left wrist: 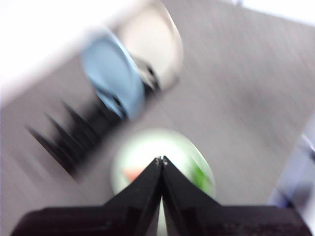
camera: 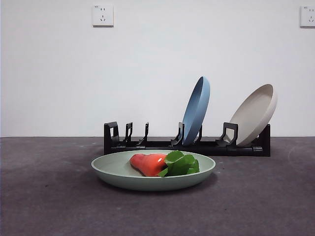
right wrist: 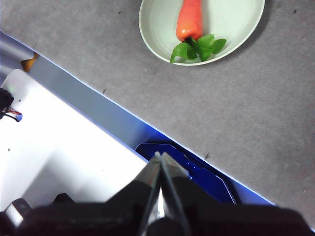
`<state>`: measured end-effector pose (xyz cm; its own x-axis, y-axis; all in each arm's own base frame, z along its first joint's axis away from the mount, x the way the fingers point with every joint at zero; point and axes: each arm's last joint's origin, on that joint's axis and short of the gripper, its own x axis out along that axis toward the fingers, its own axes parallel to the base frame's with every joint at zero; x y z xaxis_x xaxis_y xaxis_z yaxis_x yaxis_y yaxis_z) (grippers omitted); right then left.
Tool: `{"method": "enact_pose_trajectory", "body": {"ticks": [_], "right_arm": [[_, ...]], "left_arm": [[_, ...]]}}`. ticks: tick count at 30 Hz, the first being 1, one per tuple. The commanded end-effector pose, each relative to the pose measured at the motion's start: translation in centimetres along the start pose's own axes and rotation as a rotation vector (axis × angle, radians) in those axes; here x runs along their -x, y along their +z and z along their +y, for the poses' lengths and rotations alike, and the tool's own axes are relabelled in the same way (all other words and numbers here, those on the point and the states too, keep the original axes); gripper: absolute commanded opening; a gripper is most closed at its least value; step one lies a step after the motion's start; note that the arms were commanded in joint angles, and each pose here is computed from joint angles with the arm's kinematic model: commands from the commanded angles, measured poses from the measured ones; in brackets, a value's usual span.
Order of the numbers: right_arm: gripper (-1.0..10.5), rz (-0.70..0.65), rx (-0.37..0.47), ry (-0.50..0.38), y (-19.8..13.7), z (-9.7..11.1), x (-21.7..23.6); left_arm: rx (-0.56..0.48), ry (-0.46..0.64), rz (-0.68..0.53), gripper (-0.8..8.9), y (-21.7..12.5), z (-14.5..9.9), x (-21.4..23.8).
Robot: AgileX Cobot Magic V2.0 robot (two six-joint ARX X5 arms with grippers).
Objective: Take the green plate from the plate rack,put the plate on the table,take the carrot from the table,put the carrot in the plate
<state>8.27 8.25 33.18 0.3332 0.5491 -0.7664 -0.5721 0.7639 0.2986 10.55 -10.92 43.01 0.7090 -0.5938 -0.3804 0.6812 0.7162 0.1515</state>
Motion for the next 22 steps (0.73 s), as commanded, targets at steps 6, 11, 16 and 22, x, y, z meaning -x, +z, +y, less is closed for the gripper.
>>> {"method": "enact_pose_trajectory", "body": {"ticks": [6,11,16,22], "right_arm": [[0.0,0.000,0.009,-0.001,0.0,0.0,-0.1],[0.0,0.000,0.009,-0.001,0.0,0.0,-0.1],[0.0,0.000,0.010,-0.001,0.0,0.0,-0.1],[0.0,0.000,0.009,-0.001,0.0,0.0,-0.1]], "left_arm": [[-0.155,0.191,-0.420,-0.03,-2.6,4.3,1.5],[-0.123,0.382,-0.475,-0.03,-8.8,4.8,1.3],[-0.059,0.476,-0.449,-0.03,-15.8,4.2,0.1],[0.045,0.559,-0.384,-0.03,-22.2,3.4,-1.5]]}}
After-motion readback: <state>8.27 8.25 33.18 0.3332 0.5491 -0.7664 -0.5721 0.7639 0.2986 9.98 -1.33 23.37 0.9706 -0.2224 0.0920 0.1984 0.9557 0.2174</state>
